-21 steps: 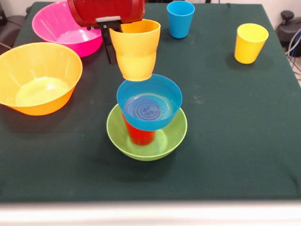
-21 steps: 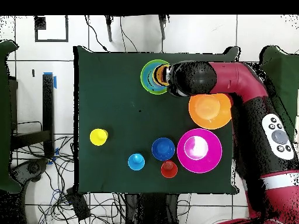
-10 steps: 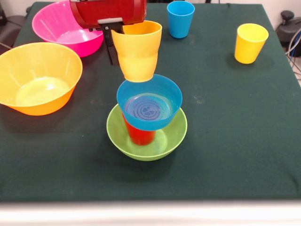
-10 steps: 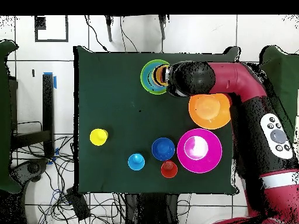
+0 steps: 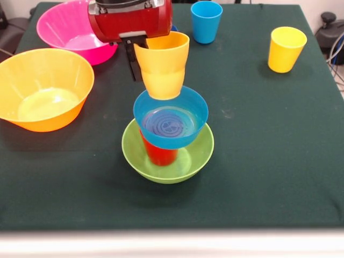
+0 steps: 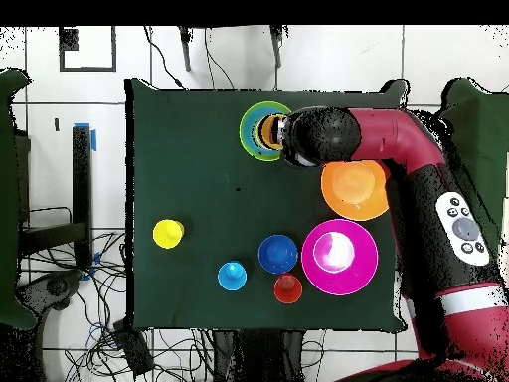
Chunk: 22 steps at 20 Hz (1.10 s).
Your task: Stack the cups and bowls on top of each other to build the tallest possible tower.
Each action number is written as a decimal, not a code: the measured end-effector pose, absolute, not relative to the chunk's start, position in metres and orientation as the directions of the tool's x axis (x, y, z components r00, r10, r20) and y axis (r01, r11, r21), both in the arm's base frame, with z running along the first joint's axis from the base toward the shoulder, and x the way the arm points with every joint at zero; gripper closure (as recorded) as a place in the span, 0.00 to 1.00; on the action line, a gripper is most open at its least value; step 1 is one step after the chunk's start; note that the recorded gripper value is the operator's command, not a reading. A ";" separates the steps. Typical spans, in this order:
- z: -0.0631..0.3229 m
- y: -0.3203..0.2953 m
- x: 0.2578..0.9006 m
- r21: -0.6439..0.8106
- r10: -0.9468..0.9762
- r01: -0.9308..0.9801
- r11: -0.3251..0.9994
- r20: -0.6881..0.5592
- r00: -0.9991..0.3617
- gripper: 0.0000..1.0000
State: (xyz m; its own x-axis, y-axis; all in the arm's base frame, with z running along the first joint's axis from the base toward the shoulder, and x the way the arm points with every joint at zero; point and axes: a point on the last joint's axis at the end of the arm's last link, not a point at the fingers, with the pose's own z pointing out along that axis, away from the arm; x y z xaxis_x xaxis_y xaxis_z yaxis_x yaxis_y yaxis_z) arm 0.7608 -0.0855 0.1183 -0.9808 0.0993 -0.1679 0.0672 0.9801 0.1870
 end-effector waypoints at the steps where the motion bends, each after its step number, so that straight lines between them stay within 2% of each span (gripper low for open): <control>1: 0.117 -0.085 0.761 0.188 0.099 0.067 0.980 -0.167 -0.981 1.00; 22: 0.105 -0.078 0.762 0.196 0.094 0.062 0.979 -0.157 -0.983 1.00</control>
State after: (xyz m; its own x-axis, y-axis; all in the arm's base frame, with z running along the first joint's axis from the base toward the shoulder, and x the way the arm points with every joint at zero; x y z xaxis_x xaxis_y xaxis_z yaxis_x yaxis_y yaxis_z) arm 0.7616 -0.0775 0.1050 -0.9831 0.0936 -0.1574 0.0618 0.9786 0.1961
